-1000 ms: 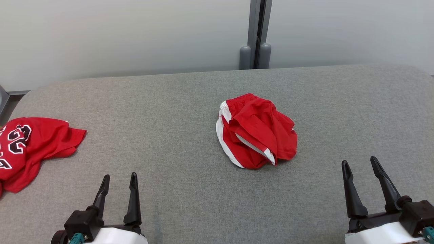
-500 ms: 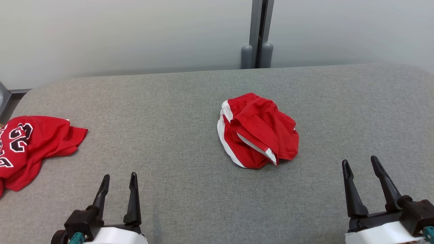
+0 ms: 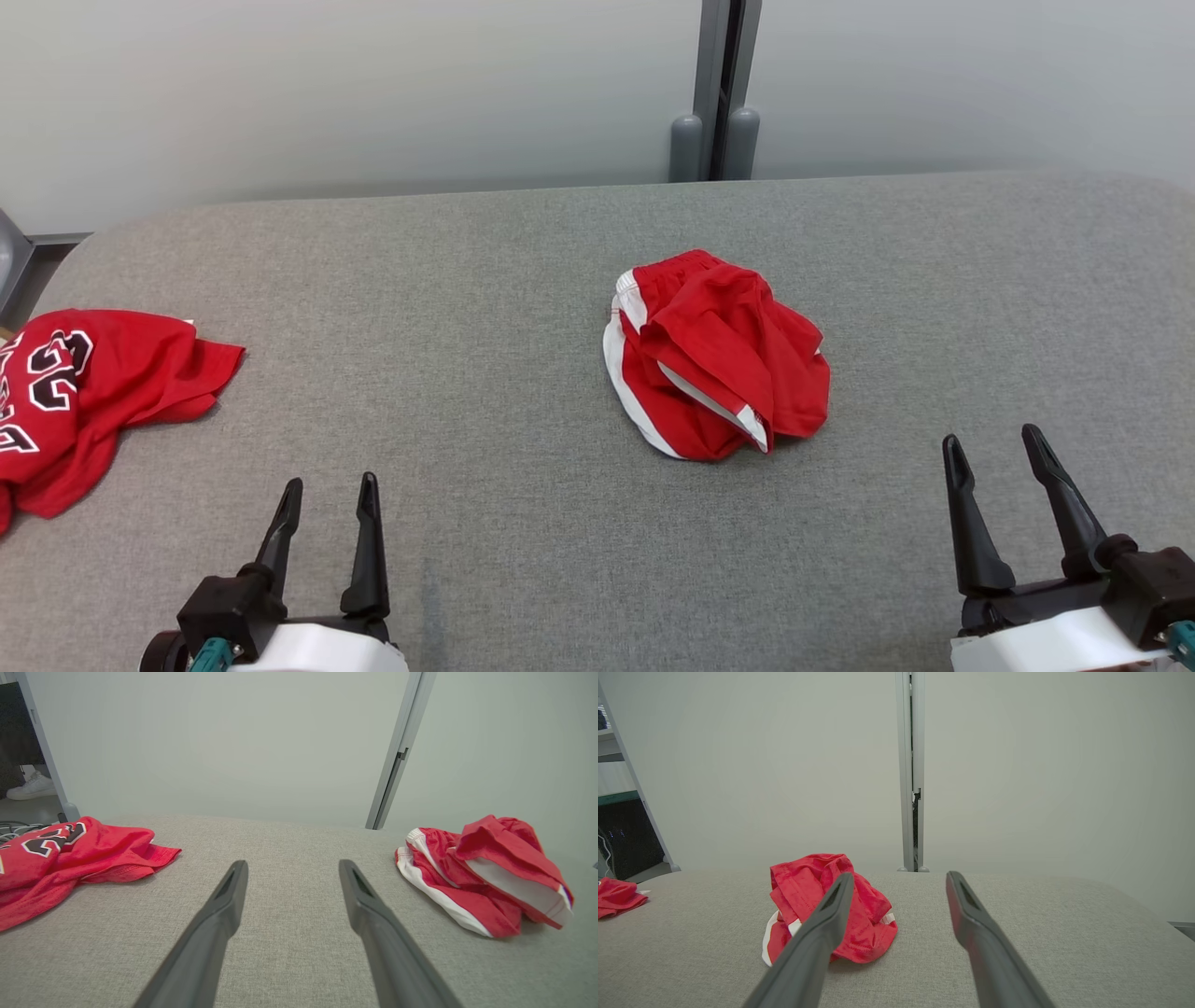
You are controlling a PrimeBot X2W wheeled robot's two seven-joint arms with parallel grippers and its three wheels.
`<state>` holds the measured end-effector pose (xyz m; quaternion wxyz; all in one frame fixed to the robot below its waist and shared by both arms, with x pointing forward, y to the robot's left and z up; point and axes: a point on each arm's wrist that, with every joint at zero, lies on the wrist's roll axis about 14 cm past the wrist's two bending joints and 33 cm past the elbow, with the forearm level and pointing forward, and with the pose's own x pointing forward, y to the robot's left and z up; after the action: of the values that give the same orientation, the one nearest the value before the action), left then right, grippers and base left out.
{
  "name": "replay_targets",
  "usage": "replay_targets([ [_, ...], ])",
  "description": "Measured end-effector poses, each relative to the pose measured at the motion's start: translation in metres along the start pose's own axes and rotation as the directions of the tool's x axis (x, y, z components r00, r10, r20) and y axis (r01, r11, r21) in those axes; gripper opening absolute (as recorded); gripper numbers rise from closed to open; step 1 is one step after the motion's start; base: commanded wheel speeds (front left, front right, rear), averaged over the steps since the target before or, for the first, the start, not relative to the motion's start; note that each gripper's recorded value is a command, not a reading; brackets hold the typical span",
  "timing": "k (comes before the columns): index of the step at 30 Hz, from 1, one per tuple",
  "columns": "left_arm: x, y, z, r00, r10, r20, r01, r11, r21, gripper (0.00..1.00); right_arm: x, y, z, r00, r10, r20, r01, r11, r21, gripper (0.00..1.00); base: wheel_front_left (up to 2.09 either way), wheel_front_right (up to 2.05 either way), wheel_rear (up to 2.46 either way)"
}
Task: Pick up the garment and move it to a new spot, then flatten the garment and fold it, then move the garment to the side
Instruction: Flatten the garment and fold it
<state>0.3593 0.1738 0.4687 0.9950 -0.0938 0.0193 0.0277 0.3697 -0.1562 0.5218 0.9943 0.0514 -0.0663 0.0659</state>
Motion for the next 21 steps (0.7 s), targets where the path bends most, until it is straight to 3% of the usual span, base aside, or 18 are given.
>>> replay_targets([
  [5,0.004,-0.002,0.0,1.0,-0.005,0.001,0.005,1.0,0.002,1.0,0.008,0.005,-0.004,1.0,0.021,-0.007,-0.021,1.0,-0.005,1.0,0.0,0.0,0.0],
  [11,0.012,-0.006,0.001,1.0,-0.017,0.005,0.017,1.0,0.003,1.0,0.031,0.036,-0.023,0.99,0.127,-0.053,-0.129,0.991,-0.031,1.0,0.0,0.0,0.0],
  [17,0.013,-0.004,0.0,1.0,-0.009,0.002,0.009,1.0,0.0,1.0,0.044,0.074,-0.076,0.943,0.258,-0.209,-0.279,0.957,-0.078,1.0,0.0,0.0,0.0],
  [21,0.011,0.001,-0.001,1.0,0.012,-0.005,-0.012,1.0,-0.008,1.0,0.055,0.083,-0.102,0.912,0.293,-0.286,-0.331,0.939,-0.094,1.0,0.0,0.0,0.0],
])
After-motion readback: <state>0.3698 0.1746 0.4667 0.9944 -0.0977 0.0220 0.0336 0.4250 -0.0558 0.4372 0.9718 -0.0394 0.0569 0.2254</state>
